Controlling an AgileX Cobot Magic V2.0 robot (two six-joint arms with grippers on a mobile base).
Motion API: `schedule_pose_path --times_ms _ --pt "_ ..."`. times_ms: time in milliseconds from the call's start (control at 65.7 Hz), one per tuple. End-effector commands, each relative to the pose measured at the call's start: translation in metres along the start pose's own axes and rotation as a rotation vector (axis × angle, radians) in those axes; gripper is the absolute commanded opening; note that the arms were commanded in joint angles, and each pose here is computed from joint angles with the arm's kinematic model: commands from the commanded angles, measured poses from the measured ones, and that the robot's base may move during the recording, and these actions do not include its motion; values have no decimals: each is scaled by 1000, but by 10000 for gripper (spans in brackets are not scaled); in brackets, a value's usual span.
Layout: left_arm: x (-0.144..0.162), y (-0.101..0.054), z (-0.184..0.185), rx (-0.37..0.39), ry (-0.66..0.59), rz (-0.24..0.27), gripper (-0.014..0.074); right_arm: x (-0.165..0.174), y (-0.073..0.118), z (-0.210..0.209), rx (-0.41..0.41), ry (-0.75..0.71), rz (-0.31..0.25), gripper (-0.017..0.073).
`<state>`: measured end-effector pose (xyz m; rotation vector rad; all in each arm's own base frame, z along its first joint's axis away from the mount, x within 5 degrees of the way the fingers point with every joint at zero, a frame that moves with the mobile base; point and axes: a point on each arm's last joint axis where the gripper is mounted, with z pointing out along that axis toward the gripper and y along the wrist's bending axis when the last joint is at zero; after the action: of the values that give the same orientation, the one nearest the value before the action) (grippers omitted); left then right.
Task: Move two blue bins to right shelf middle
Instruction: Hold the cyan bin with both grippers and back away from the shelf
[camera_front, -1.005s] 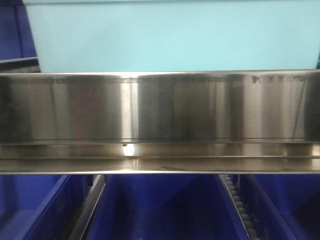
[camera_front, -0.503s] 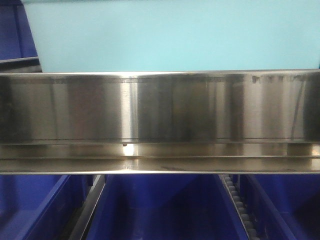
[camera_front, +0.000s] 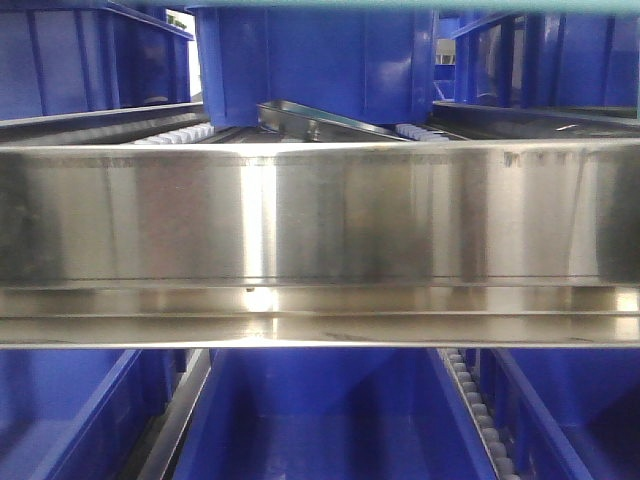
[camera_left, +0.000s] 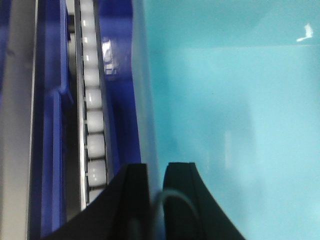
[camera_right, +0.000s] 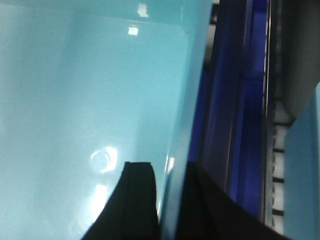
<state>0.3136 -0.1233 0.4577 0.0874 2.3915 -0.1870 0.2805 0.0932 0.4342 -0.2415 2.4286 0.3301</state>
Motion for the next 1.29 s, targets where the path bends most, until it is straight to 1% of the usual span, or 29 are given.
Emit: schedule_pose_path --times_ms 0,244,959,1127,1203,1279 --pt "-5 3 -20 10 -70 2 -111 -7 -1 -19 27 -87 -27 -151" --pt "-5 3 -20 10 -70 2 -111 -19 3 -38 17 -171 -35 -151" --pt "-5 4 -20 0 -73 5 -111 -20 3 -37 17 -179 -35 -151" --pt "-5 4 -20 0 -73 5 -111 -27 3 -38 10 -260 -36 -151" --pt "-10 2 -20 16 -118 6 -111 -31 4 -39 6 -304 -36 -151" --pt "-17 0 -21 41 -197 7 -111 -36 4 -41 1 -356 -37 -151"
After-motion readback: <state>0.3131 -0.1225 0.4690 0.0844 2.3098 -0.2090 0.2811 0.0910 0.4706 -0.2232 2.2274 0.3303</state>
